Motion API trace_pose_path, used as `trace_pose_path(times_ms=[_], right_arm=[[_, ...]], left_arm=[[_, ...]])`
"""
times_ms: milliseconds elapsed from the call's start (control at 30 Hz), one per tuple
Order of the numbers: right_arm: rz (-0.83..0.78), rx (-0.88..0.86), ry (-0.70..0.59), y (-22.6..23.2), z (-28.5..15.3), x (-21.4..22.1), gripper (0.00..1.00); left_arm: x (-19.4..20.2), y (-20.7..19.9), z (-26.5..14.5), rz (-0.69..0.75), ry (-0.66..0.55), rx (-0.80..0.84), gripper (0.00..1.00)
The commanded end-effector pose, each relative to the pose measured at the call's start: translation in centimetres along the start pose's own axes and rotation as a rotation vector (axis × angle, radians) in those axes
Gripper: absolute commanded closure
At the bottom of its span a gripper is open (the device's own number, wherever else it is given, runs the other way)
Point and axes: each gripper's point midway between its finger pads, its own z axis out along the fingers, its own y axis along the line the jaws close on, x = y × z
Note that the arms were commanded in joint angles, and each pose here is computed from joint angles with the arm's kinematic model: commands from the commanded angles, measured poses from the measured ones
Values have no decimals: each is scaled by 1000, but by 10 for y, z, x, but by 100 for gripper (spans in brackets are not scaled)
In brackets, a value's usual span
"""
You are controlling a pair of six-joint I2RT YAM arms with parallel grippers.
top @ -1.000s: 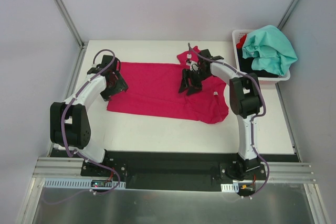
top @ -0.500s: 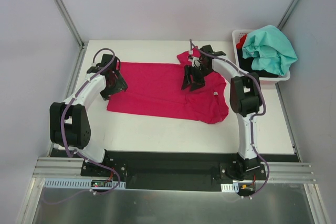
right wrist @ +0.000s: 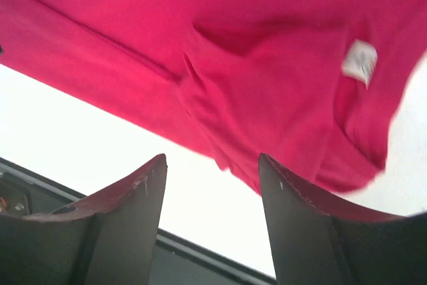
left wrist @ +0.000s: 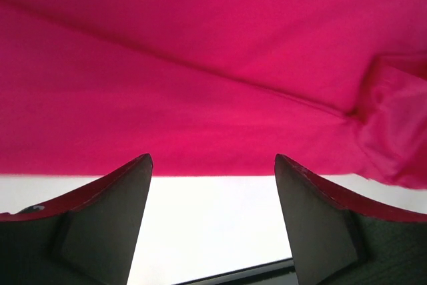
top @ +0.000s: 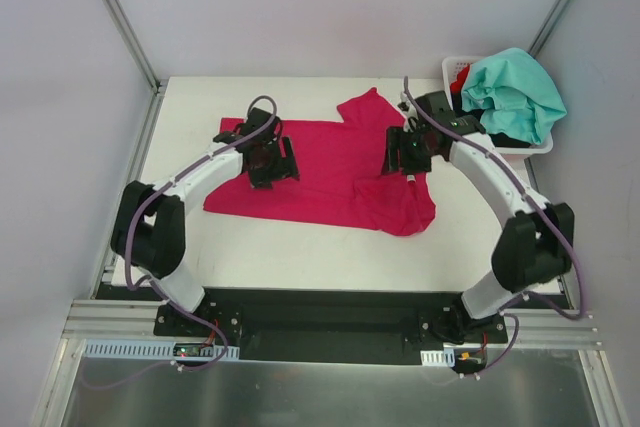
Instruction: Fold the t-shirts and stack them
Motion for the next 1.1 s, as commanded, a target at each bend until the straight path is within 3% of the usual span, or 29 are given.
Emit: trace_pose_path(times_ms=[0,67,100,133,200,467,667,1067], right_arm=[[102,124,-71,-23,-18,31,40],[122,159,-76,-33,-19,51,42],[128,162,-74,-35,-19,57,42],[134,167,-59,-37,-17,66,42],[136,179,-73,-39,-22,70,43],[133,195,-58,-42,-31,85,43],[129,201,-63,-43,-37,88,43],[125,213,-79,-45,-48,88,43]], left_arm=[[9,-74,8,74,85,329,26],[3,-99,13,67,69,462,26],[17,-109,16,65,135,543,27],[6,-128,14,62,95,638,28],[12,-142,19,63,139,694,28],[2,-206,12,206,127,893,29],[3,-228,20,210,157,968,29],[20,-226,45,124,217,975,29]])
